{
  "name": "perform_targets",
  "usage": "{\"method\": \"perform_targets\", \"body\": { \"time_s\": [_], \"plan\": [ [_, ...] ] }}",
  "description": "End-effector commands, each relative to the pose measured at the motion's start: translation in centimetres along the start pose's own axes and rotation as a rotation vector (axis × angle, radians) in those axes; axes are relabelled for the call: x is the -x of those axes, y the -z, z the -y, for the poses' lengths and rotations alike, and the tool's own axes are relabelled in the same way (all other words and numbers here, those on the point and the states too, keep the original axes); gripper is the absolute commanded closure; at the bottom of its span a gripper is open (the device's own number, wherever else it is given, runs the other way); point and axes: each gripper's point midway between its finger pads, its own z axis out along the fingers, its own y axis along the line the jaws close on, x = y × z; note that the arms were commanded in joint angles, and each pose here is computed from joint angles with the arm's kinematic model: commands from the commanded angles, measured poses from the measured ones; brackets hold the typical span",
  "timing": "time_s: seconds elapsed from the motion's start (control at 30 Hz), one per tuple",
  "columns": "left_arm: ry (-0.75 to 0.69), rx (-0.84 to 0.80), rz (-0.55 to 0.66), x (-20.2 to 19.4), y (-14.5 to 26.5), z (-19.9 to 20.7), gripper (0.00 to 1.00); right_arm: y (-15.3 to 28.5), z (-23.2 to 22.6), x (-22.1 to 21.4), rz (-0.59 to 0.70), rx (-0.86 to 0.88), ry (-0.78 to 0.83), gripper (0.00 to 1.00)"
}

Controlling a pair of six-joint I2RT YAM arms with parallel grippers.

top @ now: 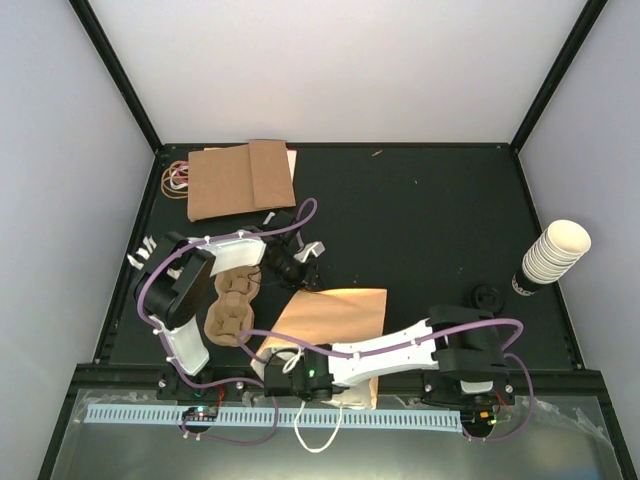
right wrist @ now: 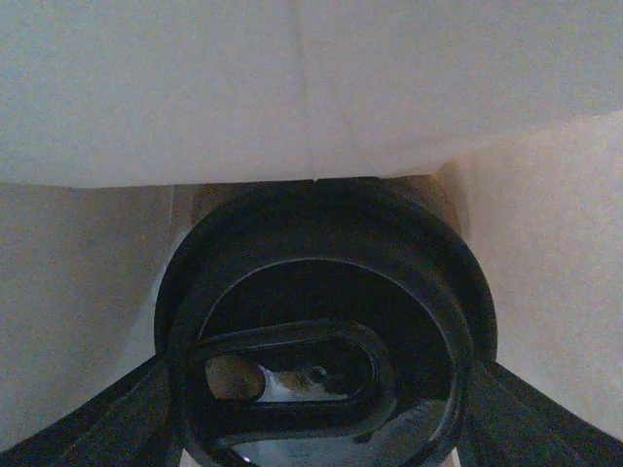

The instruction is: Pack the takeout coffee

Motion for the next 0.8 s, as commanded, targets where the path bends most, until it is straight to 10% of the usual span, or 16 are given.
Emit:
{"method": "perform_targets", "body": {
  "time_s": [0.0,0.77],
  "plan": [
    [0.117,-0.089,-0.231,-6.5,-0.4,2.6,0.69,-2.0,-1.1,-2.7,-0.14,0.227,-0.041,0.46],
    [0.098,-0.038,-0.205,-5.5,0.3,3.1,0.6,-2.7,-0.6,-4.6,-0.187,0.157,-0.013,0.5]
  ]
}}
